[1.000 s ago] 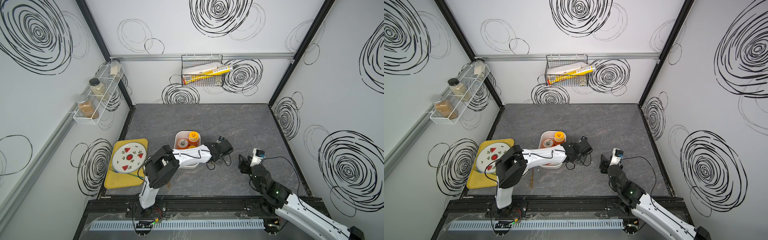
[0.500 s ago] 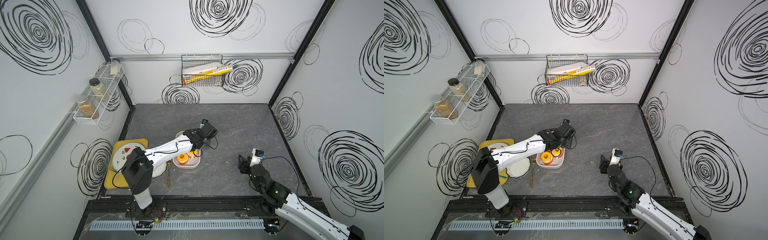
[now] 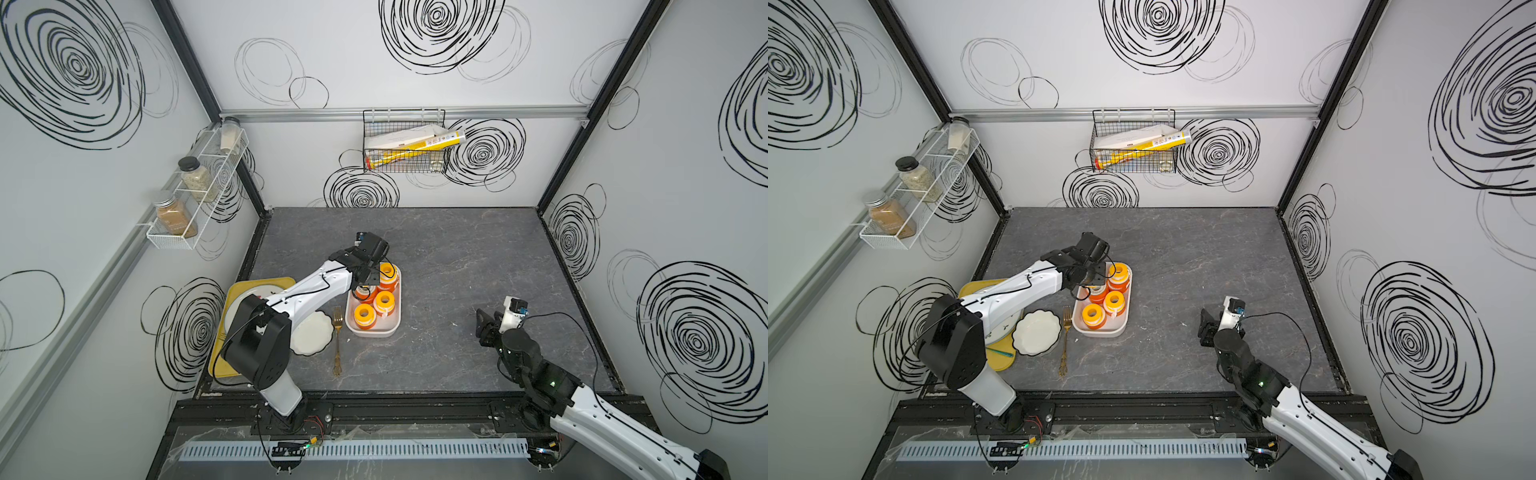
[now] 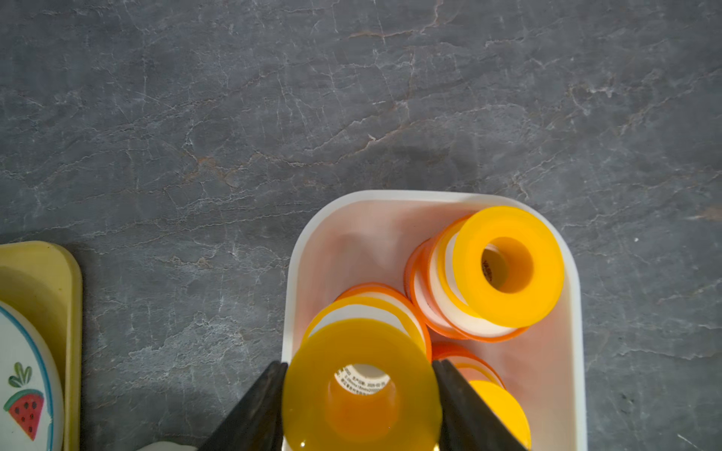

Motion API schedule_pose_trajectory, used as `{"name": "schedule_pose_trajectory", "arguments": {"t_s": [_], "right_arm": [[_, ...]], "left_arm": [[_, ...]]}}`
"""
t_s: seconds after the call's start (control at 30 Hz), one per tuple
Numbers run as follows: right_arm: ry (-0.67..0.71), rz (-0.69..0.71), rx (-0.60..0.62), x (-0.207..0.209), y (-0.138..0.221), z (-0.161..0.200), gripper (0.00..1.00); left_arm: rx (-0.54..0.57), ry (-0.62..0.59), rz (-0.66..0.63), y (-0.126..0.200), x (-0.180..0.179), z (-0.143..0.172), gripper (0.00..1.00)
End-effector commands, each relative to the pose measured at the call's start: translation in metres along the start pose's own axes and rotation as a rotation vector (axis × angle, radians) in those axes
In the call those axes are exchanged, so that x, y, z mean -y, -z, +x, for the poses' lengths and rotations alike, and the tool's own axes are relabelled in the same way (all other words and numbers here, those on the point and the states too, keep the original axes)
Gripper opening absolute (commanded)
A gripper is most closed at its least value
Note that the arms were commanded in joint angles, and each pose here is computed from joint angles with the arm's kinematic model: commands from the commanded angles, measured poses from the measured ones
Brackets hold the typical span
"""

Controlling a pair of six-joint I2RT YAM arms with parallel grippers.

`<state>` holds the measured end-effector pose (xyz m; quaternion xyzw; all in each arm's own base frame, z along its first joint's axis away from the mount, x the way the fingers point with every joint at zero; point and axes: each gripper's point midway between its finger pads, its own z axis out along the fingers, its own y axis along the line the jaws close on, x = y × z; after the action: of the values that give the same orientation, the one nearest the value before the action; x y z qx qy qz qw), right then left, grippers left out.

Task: Put the sealing tape into the storage box
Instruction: Place the sealing tape in the storage box.

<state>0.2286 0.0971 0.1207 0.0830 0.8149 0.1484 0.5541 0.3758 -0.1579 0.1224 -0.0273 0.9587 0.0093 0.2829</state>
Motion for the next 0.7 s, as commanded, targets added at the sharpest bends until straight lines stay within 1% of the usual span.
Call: {"name": "schedule_pose_trajectory", "arguments": {"t_s": [0.0, 0.33, 0.5, 0.67], "right_arm": [[-0.004, -0.015, 0.017, -0.005, 0.001, -0.008, 0.59], [-0.004, -0.017, 0.017, -0.006, 0.001, -0.008, 0.59], [-0.005, -0.018, 0.016, -0.006, 0.001, -0.008, 0.59], [-0.006, -0.019, 0.017, -0.006, 0.001, -0.008, 0.59]], "left_arm": [[-0.011, 0.006, 0.022, -0.013, 0.003, 0.001, 0.61], [-0.032, 0.016, 0.03, -0.026, 0.002, 0.007, 0.61], [-0.058, 0.014, 0.034, -0.033, 0.002, 0.015, 0.63], [-0.058, 0.017, 0.031, -0.035, 0.001, 0.015, 0.65]]}}
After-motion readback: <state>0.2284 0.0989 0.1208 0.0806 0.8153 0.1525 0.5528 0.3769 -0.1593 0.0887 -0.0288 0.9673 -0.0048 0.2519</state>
